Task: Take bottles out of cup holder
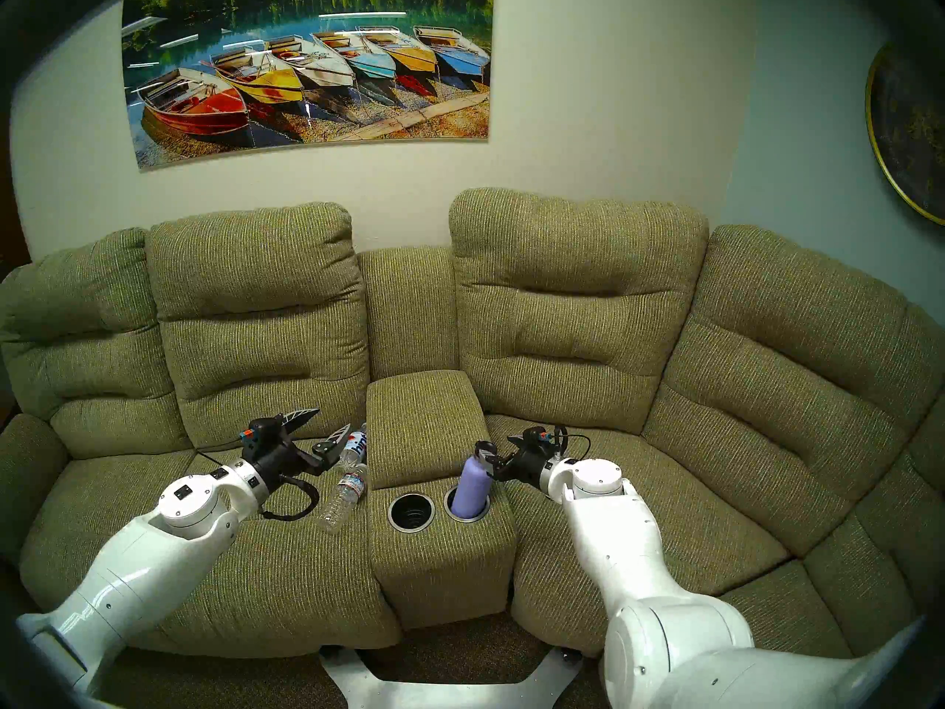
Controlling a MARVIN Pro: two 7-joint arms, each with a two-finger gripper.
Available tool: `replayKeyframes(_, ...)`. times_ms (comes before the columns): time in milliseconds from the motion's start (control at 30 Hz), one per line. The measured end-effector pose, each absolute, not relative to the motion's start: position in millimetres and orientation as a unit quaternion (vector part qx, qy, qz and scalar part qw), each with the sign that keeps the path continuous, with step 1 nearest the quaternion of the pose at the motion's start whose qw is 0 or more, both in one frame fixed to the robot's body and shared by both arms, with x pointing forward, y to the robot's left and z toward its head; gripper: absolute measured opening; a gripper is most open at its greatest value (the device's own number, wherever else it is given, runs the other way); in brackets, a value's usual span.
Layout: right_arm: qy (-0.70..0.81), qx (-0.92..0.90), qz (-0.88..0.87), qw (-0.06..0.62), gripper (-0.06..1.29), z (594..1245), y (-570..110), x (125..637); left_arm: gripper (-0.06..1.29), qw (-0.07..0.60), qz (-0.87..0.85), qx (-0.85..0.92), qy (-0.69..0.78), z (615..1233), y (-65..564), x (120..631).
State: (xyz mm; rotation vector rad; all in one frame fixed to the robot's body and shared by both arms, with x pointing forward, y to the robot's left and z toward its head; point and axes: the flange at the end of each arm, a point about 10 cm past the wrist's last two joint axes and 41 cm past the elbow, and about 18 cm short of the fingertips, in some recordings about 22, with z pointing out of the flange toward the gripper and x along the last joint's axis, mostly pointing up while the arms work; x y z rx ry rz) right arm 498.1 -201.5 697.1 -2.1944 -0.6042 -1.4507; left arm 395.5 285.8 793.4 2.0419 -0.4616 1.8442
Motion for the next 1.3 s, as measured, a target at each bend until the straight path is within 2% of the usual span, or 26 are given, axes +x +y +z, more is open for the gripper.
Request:
replayKeyframes(600,-0.213,-0.806,-0.495,0.245,1.23,693.5,-191.3,513.9,1.25,0.173,0.654,0.719,-0.158,794.4,289.5,393.6)
replayKeyframes(1300,-0.207,-0.829,-0.462,0.239,1.23,683.2,-180.5,516.7,1.25,0.174,0.657,0.717,-0.157,797.0,292.0,392.1)
